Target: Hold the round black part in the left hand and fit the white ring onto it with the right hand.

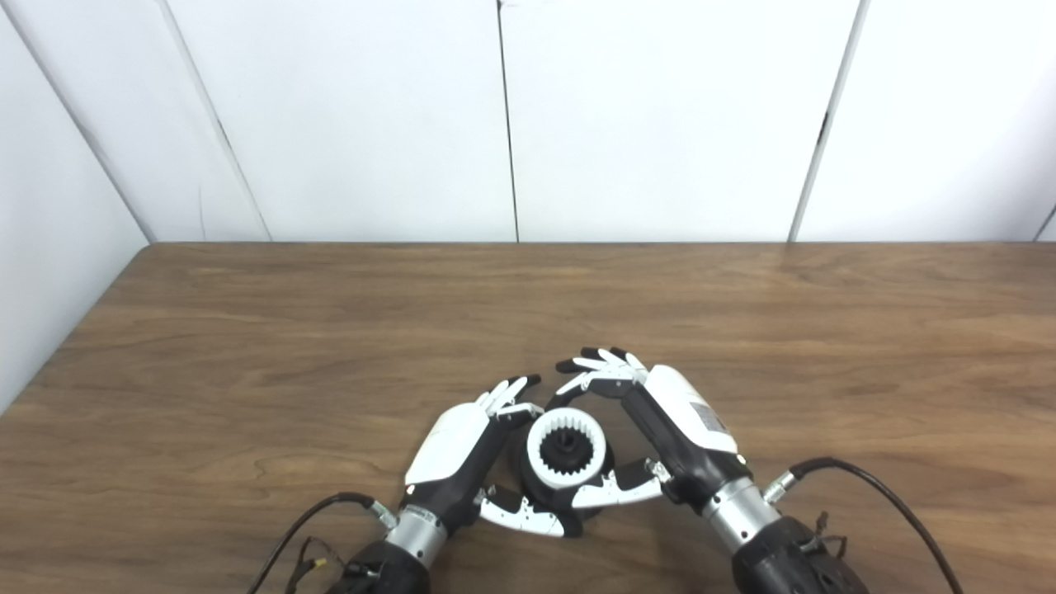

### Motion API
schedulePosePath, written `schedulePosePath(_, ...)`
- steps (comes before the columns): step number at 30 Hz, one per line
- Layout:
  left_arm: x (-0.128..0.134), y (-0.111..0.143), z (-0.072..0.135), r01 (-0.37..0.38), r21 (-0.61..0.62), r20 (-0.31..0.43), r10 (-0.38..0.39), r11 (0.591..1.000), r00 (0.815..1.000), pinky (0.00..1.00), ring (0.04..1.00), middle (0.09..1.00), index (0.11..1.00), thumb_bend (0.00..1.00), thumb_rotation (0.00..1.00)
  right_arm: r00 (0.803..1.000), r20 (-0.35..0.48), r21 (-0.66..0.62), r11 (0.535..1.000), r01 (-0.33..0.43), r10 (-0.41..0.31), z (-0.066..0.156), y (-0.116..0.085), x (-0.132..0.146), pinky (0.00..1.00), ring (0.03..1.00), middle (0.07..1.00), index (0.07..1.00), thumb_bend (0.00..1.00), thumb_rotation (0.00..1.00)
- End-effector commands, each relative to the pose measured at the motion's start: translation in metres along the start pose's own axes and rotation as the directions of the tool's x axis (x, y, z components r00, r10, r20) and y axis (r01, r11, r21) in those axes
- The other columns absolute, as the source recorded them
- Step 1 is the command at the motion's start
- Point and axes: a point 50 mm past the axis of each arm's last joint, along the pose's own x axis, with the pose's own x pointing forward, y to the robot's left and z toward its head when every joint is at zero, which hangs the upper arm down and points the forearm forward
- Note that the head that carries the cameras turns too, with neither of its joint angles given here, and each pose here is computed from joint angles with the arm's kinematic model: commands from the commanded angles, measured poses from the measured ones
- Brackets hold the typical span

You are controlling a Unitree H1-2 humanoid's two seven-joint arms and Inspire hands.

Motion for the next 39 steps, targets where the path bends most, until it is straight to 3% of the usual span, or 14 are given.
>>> schedulePosePath(1,-0.001,-0.001,0.002,0.044,0.013,0.007,-0.044,0.999,0.999,0.96,0.994,0.976,0.623,0.97,0.34,0.998,0.057,-0.019,0.999,0.038,-0.037,0.009,-0.009,0.011,1.0,0.937,0.843,0.48,0.52,0.15)
schedulePosePath(11,-0.002,0.001,0.002,0.043,0.007,0.005,-0.043,0.999,0.999,0.96,0.994,0.975,0.623,0.97,0.34,1.0,0.017,-0.035,0.999,0.017,-0.017,-0.004,0.001,0.015,1.0,0.935,0.833,0.48,0.52,0.14)
schedulePosePath(30,-0.003,0.007,0.001,0.043,0.015,0.0,-0.043,0.999,0.999,0.97,0.995,0.978,0.624,0.97,0.33,1.0,-0.026,-0.054,0.999,0.005,-0.006,-0.019,0.001,0.009,1.0,0.929,0.836,0.48,0.52,0.15)
schedulePosePath(36,-0.003,0.008,0.002,0.038,0.015,0.002,-0.038,0.999,0.999,0.96,0.993,0.977,0.621,0.98,0.34,0.997,-0.066,-0.098,0.994,-0.055,0.048,-0.026,0.003,0.004,1.0,0.95,0.88,0.492,0.52,0.16)
schedulePosePath(37,-0.003,0.008,0.002,0.038,0.015,0.002,-0.038,0.999,0.999,0.96,0.992,0.977,0.621,0.98,0.34,0.995,-0.077,-0.105,0.992,-0.073,0.065,-0.027,0.003,0.003,1.0,0.956,0.89,0.526,0.59,0.21)
schedulePosePath(38,-0.003,0.008,0.001,0.037,0.015,0.002,-0.037,0.999,0.999,0.96,0.991,0.977,0.621,0.98,0.34,0.993,-0.086,-0.109,0.99,-0.088,0.078,-0.028,0.002,0.003,1.0,0.963,0.909,0.616,0.75,0.32)
schedulePosePath(39,-0.003,0.008,0.001,0.037,0.014,0.002,-0.037,0.999,0.999,0.96,0.991,0.977,0.622,0.98,0.35,0.992,-0.093,-0.108,0.989,-0.098,0.088,-0.028,0.002,0.002,0.99,0.965,0.917,0.656,0.81,0.36)
